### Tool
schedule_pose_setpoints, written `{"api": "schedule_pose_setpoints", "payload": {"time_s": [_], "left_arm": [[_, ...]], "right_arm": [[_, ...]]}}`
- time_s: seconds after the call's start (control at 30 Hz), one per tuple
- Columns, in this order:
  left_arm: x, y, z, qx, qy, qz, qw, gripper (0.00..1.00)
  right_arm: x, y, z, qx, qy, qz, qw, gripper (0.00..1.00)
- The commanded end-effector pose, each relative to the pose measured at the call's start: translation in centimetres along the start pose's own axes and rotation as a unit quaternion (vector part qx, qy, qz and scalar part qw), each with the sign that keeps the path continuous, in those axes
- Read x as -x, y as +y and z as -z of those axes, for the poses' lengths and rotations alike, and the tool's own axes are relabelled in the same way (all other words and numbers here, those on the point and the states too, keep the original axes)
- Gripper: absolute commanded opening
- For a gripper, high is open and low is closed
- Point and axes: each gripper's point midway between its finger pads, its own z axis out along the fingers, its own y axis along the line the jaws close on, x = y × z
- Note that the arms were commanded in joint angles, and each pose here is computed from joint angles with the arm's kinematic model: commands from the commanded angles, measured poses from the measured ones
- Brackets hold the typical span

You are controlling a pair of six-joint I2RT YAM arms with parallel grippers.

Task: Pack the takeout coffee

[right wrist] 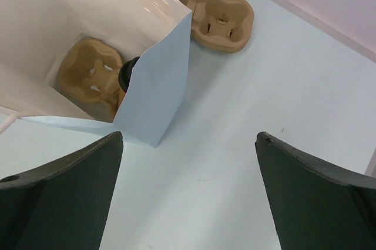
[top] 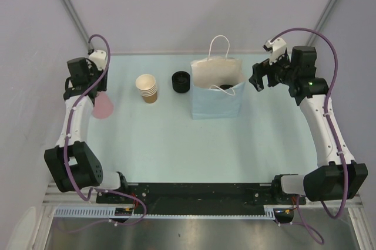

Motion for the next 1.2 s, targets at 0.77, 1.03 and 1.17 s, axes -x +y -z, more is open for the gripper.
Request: {"api": "schedule_pose_setpoints", "payload": {"time_s": [0.77, 1.03, 1.17], "left_arm": [[0.8, 1.0, 2.3, 0.016, -0.027, 0.008, 0.999, 0.01], [1.9, 1.2, 4.4, 0.027, -0.045, 0.008, 0.999, 0.01], [2.7, 1.4, 5.6, 0.033, -0.059, 0.007, 0.998, 0.01]], "right_arm": [[0.5, -0.1, -0.3, -0.001, -0.01, 0.007, 1.0, 0.99], [0.6, -0.1, -0.2, -0.002, -0.011, 0.007, 1.0, 0.99], [0.5, -0.1, -0.3, -0.001, -0.011, 0.006, 1.0, 0.99]]}}
